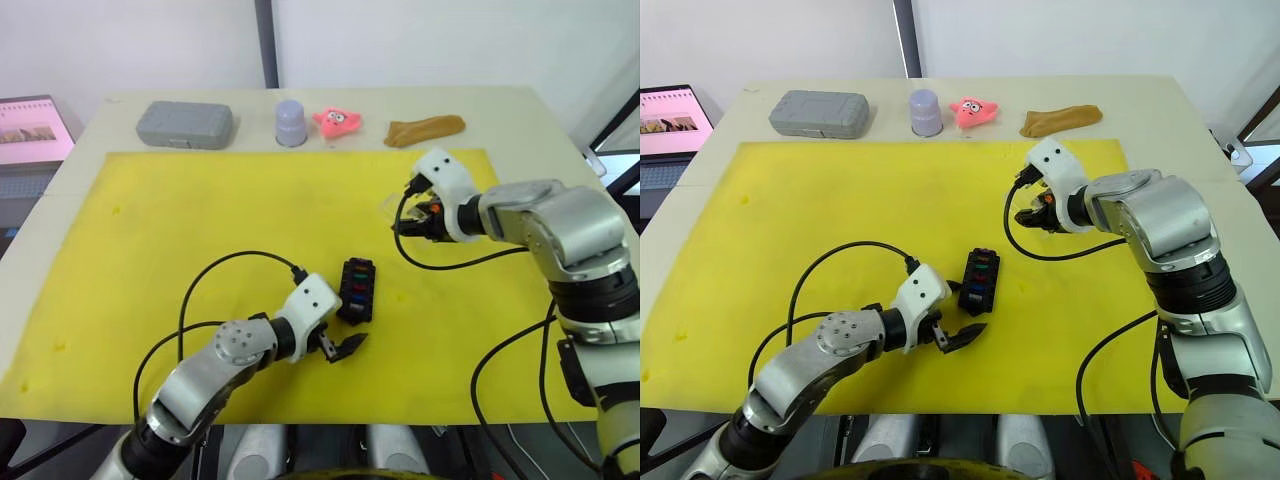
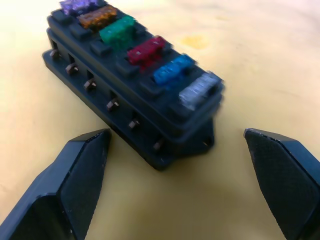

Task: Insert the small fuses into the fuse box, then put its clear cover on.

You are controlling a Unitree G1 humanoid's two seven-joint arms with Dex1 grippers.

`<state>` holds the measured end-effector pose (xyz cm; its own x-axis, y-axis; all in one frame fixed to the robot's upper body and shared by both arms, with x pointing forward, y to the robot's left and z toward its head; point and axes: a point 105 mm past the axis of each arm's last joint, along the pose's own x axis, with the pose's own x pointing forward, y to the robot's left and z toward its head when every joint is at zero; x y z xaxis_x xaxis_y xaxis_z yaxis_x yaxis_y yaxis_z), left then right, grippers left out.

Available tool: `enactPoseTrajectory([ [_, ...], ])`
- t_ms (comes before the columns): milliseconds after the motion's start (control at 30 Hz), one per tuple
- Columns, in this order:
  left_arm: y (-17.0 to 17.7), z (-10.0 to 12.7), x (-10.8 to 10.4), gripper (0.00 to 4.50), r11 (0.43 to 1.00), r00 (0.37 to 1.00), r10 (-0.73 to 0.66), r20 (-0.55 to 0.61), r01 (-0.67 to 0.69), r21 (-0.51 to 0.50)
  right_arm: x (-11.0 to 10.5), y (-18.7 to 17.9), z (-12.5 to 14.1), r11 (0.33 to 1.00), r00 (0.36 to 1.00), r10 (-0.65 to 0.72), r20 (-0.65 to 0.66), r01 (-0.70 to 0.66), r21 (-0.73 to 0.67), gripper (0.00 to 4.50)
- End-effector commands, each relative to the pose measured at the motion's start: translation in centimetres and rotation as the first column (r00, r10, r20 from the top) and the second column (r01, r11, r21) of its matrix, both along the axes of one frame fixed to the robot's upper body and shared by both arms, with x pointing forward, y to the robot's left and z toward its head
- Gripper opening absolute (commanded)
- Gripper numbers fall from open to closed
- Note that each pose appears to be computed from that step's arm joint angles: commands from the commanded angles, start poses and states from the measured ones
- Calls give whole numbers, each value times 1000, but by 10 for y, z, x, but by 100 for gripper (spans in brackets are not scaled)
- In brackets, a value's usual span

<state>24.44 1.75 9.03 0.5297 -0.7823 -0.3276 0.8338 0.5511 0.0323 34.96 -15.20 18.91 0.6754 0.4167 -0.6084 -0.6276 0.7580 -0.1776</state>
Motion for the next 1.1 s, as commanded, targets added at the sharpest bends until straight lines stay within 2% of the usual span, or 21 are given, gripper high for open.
enactPoseTrajectory([
  [33,-3,0,5,450,999,999,48,19,-48,-7,-1,1,27,1000,996,12,89,-13,10,169],
  [533,-16,-11,11,450,979,980,201,5,-201,20,-3,4,33,1000,994,19,106,-20,14,169],
  [1000,14,-12,24,450,934,938,338,74,-344,98,0,2,35,1000,992,9,127,-11,16,169],
  [1033,16,-12,25,395,930,934,348,76,-354,99,0,2,35,1000,992,9,128,-11,16,169],
  [1100,20,-12,27,316,921,926,368,81,-375,105,0,2,35,1000,991,10,132,-12,17,169],
])
